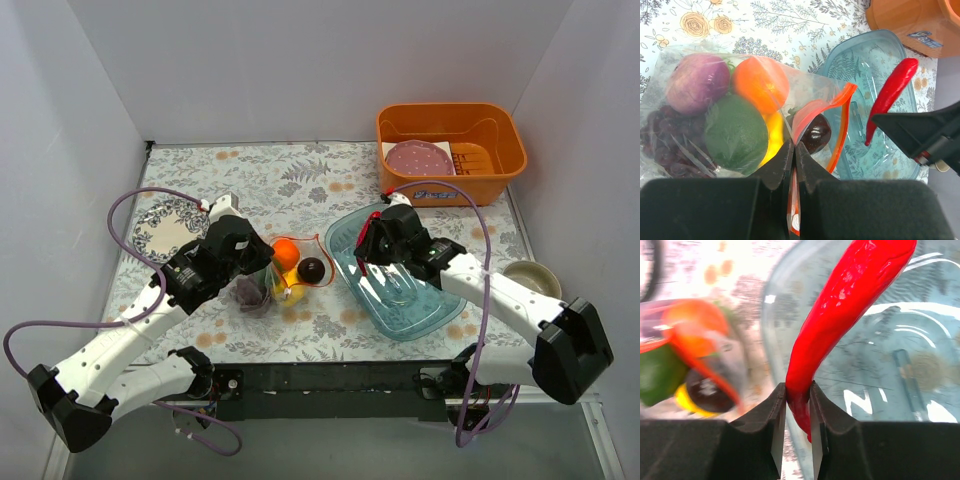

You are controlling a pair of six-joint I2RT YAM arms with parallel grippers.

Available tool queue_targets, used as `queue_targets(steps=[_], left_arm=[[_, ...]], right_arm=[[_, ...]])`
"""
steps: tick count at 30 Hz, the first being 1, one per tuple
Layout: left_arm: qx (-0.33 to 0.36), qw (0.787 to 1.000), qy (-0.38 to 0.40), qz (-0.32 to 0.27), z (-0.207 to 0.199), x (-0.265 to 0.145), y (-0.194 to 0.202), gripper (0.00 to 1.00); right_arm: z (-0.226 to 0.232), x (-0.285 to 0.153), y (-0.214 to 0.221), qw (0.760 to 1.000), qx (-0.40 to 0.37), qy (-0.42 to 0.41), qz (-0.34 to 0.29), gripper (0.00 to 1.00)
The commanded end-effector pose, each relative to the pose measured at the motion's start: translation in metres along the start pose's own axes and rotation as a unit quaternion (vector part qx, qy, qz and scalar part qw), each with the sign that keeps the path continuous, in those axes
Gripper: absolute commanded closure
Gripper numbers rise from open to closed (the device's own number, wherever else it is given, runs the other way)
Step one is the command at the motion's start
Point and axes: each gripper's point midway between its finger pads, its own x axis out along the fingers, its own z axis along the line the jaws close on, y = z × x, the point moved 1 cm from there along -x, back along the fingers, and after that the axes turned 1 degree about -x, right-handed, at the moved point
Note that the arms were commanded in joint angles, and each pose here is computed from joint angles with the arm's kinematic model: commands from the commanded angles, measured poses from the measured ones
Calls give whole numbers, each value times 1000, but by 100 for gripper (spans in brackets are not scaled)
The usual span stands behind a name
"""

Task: Place the food in the zip-top bag and seal the zipper
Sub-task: Pick up the fake vegetable from the bin, then place the fake vegetable in the zipper food storage bag.

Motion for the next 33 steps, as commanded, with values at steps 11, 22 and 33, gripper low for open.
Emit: queue_targets(steps=[11, 22, 33], left_arm=[[-7, 1000, 21, -7, -11, -3, -8, 100], [-11, 1000, 22, -5, -11, -3, -7, 100], [1, 1000, 14, -2, -7, 0, -4, 100]], right_arm=[[122, -75, 0, 925, -80, -370, 31, 79], [149, -81, 44, 873, -132, -445, 146, 79], [140, -83, 67, 865, -159, -433, 195, 80]])
